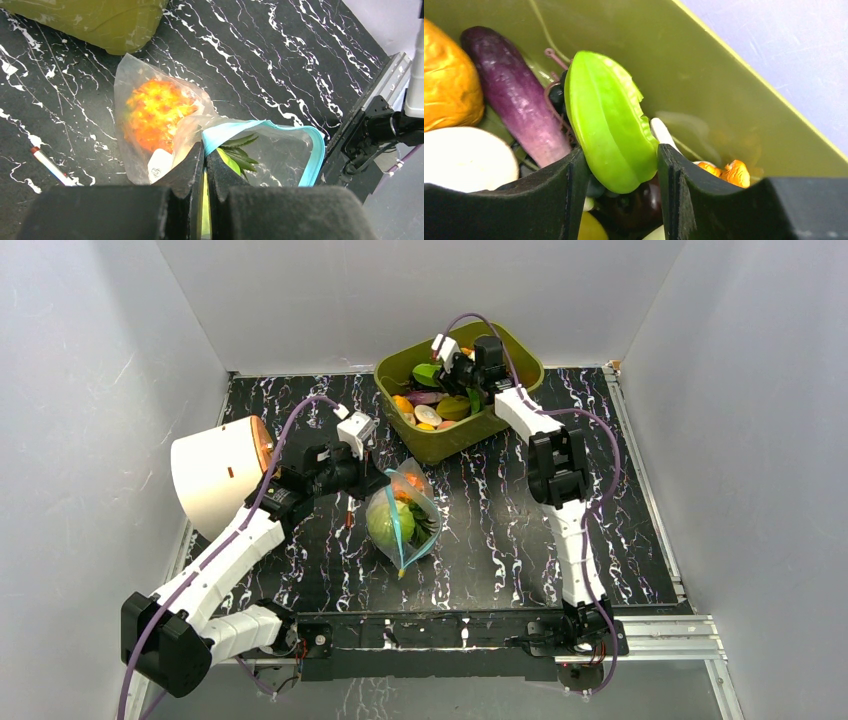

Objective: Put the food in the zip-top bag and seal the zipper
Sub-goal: Pick up the fake fruit from the bin, then place the fake fruit in the zipper food storage bag.

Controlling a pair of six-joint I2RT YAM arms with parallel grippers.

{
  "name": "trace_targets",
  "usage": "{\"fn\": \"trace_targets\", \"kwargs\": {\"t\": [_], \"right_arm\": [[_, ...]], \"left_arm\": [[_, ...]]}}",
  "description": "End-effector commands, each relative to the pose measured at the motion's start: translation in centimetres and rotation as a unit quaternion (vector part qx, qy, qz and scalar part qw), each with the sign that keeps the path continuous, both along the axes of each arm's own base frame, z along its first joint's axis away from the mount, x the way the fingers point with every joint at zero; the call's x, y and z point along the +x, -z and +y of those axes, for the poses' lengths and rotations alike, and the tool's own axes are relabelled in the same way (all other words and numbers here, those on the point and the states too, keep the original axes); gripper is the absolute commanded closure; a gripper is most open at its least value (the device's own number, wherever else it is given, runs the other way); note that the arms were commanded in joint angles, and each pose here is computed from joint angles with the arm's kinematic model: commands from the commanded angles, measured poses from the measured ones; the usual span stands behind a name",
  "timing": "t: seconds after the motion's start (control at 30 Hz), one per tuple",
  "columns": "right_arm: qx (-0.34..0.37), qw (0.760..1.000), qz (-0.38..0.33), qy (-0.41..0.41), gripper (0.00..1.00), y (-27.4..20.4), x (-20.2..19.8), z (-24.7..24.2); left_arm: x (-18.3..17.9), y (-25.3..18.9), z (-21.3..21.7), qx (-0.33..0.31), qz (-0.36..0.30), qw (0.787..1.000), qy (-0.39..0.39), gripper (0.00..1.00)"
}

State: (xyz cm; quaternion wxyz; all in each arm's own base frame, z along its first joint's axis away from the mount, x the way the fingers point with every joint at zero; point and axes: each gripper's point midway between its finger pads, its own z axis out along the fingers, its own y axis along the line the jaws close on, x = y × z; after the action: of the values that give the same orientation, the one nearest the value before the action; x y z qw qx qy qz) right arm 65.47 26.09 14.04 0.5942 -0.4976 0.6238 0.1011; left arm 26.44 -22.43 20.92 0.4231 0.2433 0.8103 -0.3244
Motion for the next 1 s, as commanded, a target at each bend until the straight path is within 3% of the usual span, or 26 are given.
{"fn": "trace_targets", "kwargs": {"t": [0.0,0.37,0.57,0.73,0.97], "right_arm": [[0.041,0.998,-0.054,-0.015,0.56,-8.8,-2.0,0.7],[0.066,0.996,-0.061,0.011,0.66,-13.3,-5.7,-0.4],[0.101,0.992,-0.027,0.065,0.69,-16.4,-7.5,-1.2],[0.147,0.984,0.032,0.093,0.71,-16.7,-11.9,-0.8],[0.184,0.974,0.06,0.117,0.71,-17.0,-20.3,-0.7]], "left_arm": [[0.6,-1.5,0.6,-0.003,-0.036,0.999,-0.016,1.0],[0.7,-2.4,1.3,-0.007,-0.055,0.998,-0.035,1.0],[0.9,-2.4,1.5,-0.008,-0.052,0.997,-0.049,1.0],[0.8,-2.6,1.2,-0.021,-0.052,0.997,-0.046,1.0],[0.9,-1.9,1.2,-0.018,-0.041,0.998,-0.048,1.0]]}}
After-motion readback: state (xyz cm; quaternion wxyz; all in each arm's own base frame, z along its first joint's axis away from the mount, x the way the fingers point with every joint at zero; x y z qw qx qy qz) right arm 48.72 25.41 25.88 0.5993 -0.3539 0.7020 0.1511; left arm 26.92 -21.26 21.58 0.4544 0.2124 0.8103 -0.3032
